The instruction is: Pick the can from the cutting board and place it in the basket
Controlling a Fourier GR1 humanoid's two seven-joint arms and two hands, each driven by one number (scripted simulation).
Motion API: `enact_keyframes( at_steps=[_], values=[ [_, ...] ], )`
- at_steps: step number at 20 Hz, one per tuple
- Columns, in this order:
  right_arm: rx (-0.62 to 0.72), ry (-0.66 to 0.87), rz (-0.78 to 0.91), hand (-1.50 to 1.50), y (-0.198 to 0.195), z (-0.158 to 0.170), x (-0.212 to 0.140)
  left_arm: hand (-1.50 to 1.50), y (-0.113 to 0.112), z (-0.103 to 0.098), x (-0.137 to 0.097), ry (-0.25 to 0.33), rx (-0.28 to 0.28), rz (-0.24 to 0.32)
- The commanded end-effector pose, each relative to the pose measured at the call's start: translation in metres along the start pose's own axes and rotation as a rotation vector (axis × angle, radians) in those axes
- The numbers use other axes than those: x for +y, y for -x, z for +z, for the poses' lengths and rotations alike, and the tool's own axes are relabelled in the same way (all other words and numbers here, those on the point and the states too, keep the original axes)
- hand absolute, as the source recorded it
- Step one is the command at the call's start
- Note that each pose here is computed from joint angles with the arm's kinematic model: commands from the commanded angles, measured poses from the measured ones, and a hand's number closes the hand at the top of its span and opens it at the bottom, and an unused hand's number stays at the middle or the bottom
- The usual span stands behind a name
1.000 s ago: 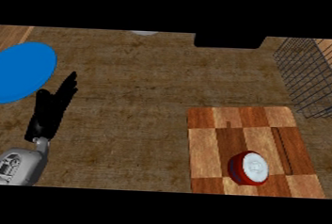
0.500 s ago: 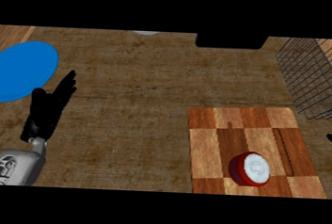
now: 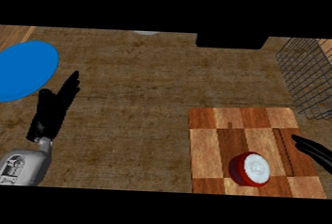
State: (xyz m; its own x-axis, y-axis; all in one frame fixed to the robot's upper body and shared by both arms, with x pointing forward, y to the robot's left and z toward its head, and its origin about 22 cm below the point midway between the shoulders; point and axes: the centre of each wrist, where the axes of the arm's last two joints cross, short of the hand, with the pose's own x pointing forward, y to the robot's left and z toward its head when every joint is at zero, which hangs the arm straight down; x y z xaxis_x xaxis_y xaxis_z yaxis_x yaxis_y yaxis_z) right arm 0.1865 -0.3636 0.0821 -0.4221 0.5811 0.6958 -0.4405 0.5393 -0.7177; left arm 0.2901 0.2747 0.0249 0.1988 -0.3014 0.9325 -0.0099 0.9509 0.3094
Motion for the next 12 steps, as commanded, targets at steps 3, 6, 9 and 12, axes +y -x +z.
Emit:
enact_keyframes(
  at_steps=[3, 6, 9, 12],
  values=[
    [0.007, 0.006, 0.016, -1.50, 0.003, -0.023, 0.008, 0.00, -0.020, -0.017, 0.020, 0.012, -0.008, -0.006],
    [0.005, 0.001, 0.028, -1.50, 0.012, -0.021, 0.006, 0.00, 0.004, -0.004, -0.003, -0.004, 0.011, 0.004],
    [-0.005, -0.004, 0.025, -1.50, -0.009, -0.043, 0.034, 0.00, -0.015, -0.014, -0.007, 0.007, 0.002, 0.010],
    [-0.017, -0.007, 0.007, -1.50, 0.007, -0.043, 0.042, 0.00, 0.000, 0.016, 0.003, -0.001, 0.008, -0.007]
  ],
)
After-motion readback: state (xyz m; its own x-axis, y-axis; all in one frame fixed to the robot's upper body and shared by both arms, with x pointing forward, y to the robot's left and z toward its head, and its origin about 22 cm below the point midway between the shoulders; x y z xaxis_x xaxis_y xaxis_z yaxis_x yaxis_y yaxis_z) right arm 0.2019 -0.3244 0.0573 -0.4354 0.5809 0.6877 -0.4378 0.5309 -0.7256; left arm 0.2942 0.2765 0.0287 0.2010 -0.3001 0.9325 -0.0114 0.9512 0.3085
